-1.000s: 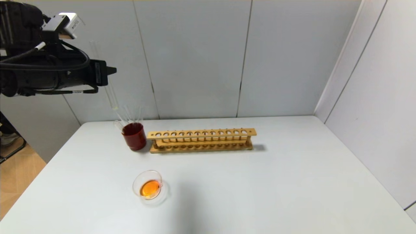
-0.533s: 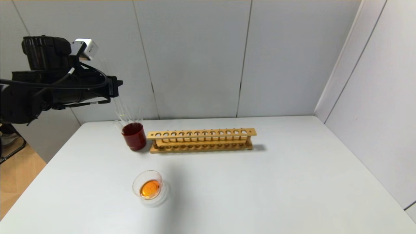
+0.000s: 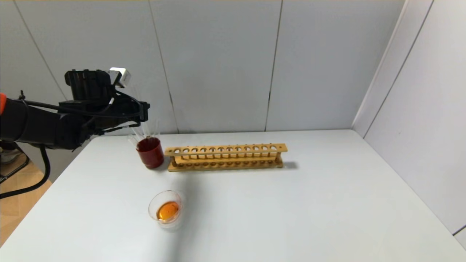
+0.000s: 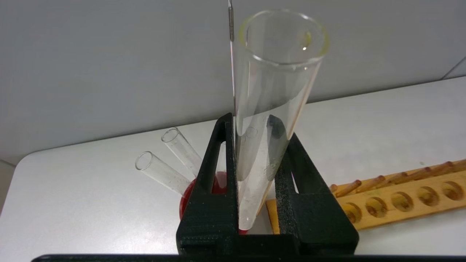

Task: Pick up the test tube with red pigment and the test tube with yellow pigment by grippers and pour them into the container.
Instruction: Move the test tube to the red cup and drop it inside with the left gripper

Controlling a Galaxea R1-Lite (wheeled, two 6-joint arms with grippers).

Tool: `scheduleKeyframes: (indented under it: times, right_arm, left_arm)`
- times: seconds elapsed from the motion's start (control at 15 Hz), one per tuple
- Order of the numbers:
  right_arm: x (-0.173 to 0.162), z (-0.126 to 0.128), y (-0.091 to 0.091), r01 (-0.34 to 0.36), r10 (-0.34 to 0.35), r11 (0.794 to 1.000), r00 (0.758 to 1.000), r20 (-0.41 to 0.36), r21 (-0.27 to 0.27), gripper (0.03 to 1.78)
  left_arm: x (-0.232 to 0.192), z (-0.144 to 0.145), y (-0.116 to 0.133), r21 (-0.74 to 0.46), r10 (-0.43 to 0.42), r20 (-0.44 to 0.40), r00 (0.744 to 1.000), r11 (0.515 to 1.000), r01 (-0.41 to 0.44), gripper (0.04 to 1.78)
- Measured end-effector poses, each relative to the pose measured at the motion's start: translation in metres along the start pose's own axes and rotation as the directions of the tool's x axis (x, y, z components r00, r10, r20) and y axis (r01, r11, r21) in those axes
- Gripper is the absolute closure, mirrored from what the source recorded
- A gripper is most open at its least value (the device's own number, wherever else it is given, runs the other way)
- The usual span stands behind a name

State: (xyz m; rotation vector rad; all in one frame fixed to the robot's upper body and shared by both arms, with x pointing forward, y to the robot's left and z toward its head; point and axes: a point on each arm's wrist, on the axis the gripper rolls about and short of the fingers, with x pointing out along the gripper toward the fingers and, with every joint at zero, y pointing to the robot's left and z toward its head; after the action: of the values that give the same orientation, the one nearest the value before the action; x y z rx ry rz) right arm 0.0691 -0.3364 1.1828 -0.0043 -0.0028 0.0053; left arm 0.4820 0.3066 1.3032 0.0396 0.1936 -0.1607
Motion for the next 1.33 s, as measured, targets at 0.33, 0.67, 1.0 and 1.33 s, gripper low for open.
scheduleKeyframes:
  times: [0.33, 0.67, 1.0, 1.33]
  right_arm:
    - [0.0, 0.0, 0.0, 0.0, 0.0, 1.0, 1.0, 0.0, 0.0, 0.06]
    - [0.0, 0.0, 0.0, 0.0, 0.0, 1.0, 1.0, 0.0, 0.0, 0.06]
    - [0.0, 0.0, 0.0, 0.0, 0.0, 1.0, 1.0, 0.0, 0.0, 0.06]
    - [0.0, 0.0, 0.0, 0.0, 0.0, 1.0, 1.0, 0.0, 0.0, 0.06]
  left_arm:
    - [0.025, -0.028, -0.004, 0.11, 0.028, 0.006, 1.0, 0.994, -0.028, 1.49]
    - [0.035, -0.05, -0.014, 0.211, 0.009, 0.01, 1.0, 0.977, -0.011, 1.49]
    - [0.025, -0.059, -0.02, 0.244, -0.005, -0.038, 0.999, 0.97, 0.014, 1.49]
    - [0.016, -0.057, -0.024, 0.287, -0.016, -0.033, 0.999, 0.958, 0.025, 1.47]
